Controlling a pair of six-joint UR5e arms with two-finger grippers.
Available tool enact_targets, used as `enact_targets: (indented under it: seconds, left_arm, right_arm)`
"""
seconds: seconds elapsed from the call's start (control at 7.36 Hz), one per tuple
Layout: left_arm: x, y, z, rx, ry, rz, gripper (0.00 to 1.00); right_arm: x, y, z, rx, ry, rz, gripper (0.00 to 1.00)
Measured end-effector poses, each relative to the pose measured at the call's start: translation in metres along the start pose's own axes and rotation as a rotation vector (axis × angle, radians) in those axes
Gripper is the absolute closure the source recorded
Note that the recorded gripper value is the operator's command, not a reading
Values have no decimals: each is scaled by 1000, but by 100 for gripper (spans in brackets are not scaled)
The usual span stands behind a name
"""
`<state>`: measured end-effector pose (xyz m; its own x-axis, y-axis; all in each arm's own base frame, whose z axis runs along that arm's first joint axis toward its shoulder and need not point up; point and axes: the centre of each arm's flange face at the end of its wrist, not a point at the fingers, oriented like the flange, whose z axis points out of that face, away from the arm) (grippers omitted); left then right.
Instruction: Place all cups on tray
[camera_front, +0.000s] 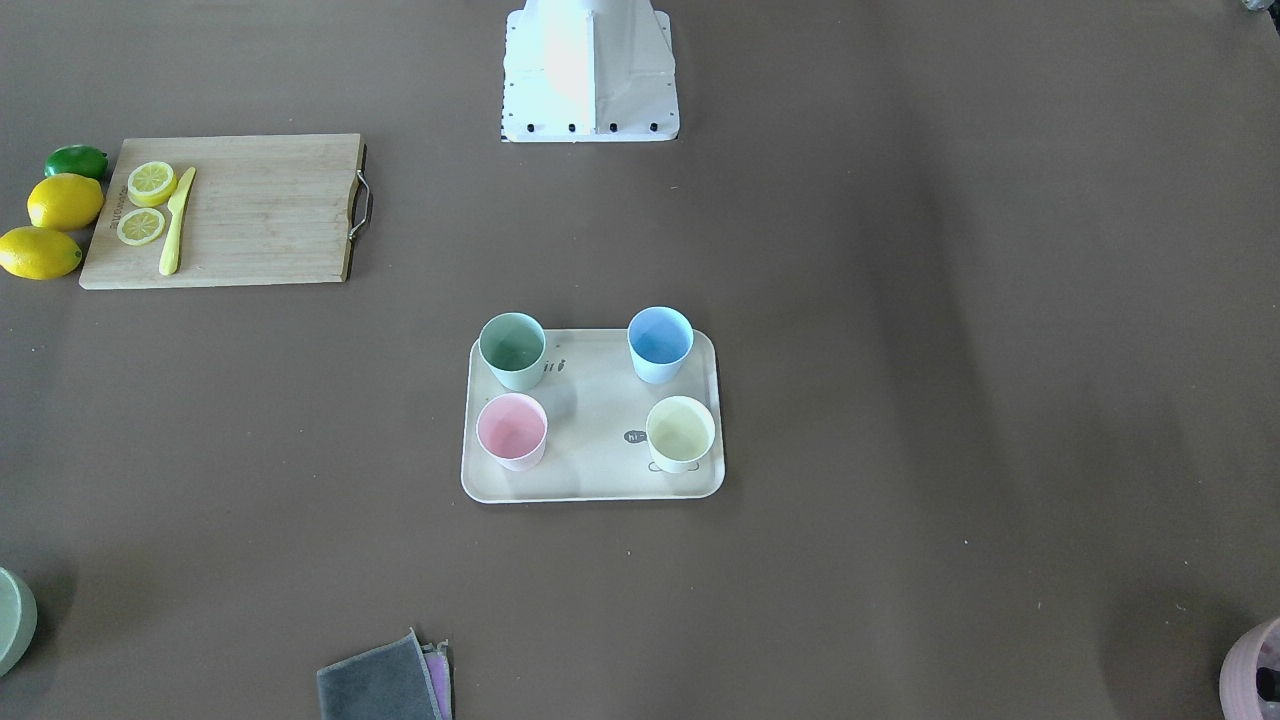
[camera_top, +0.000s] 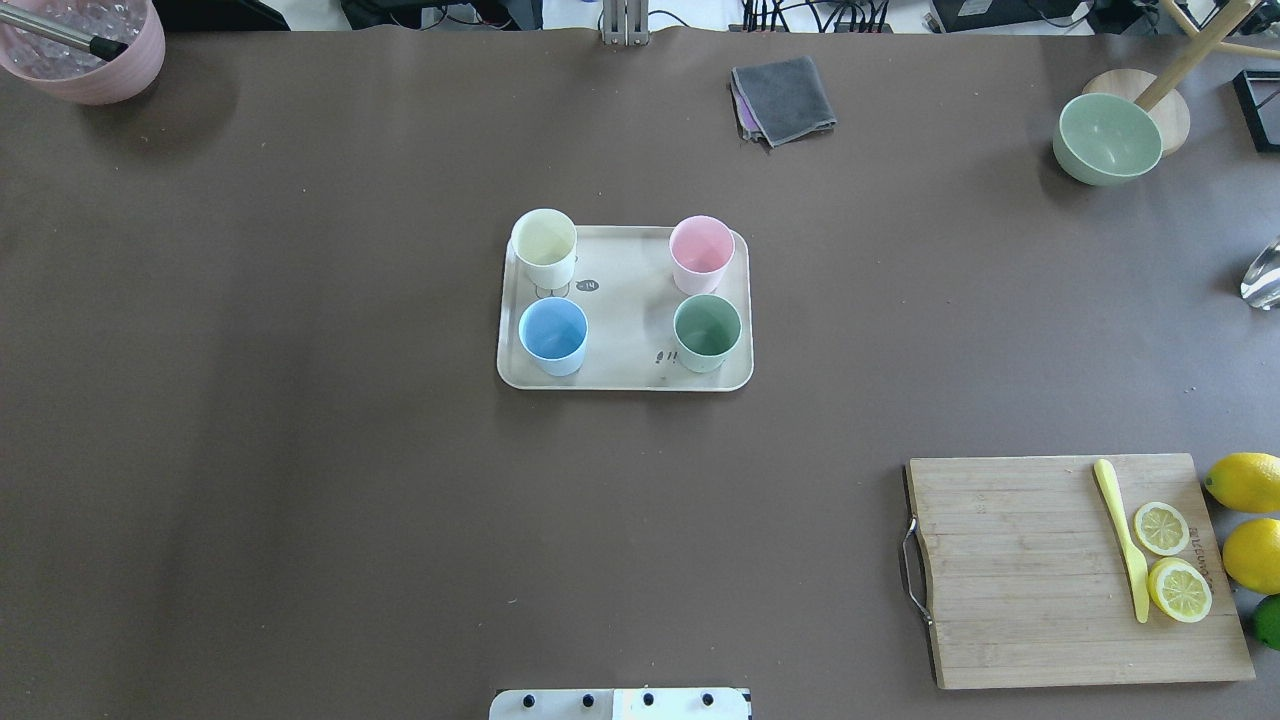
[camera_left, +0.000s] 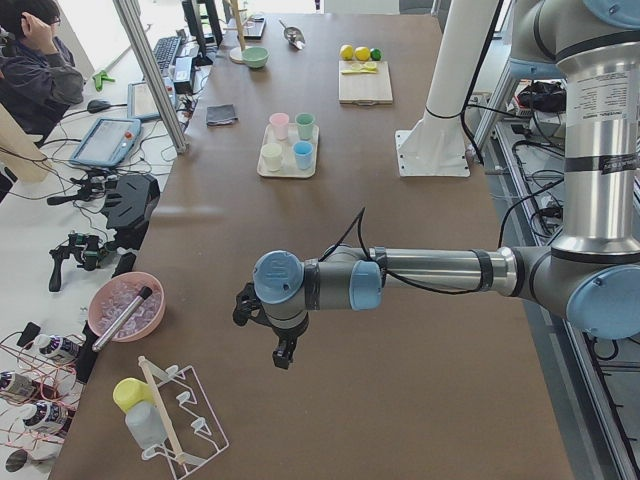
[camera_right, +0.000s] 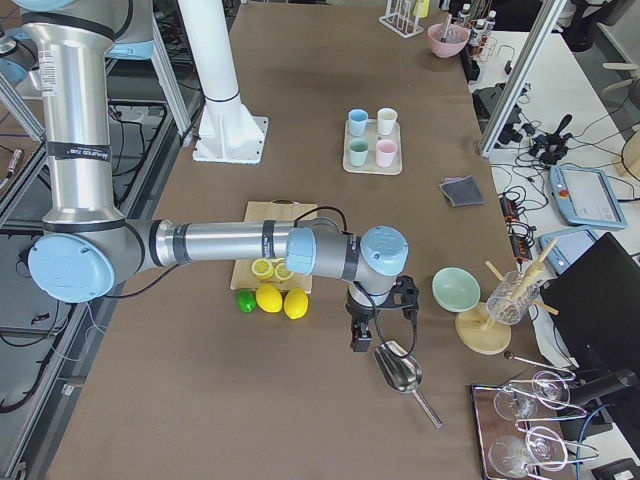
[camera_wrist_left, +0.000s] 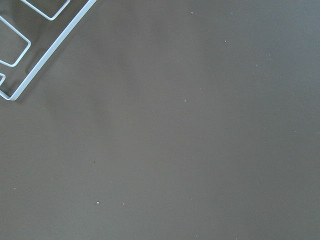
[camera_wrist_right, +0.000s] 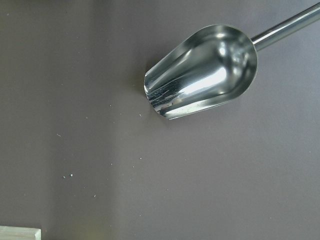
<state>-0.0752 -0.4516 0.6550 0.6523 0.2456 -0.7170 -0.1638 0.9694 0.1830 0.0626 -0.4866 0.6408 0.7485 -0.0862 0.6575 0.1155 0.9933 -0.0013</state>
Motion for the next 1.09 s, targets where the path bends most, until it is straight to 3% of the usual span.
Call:
enact_targets:
  seconds: [1.09]
  left_arm:
    - [2, -4, -2, 5, -2, 4, 1]
  right_arm:
    - [-2, -2, 0, 14, 0, -15, 0]
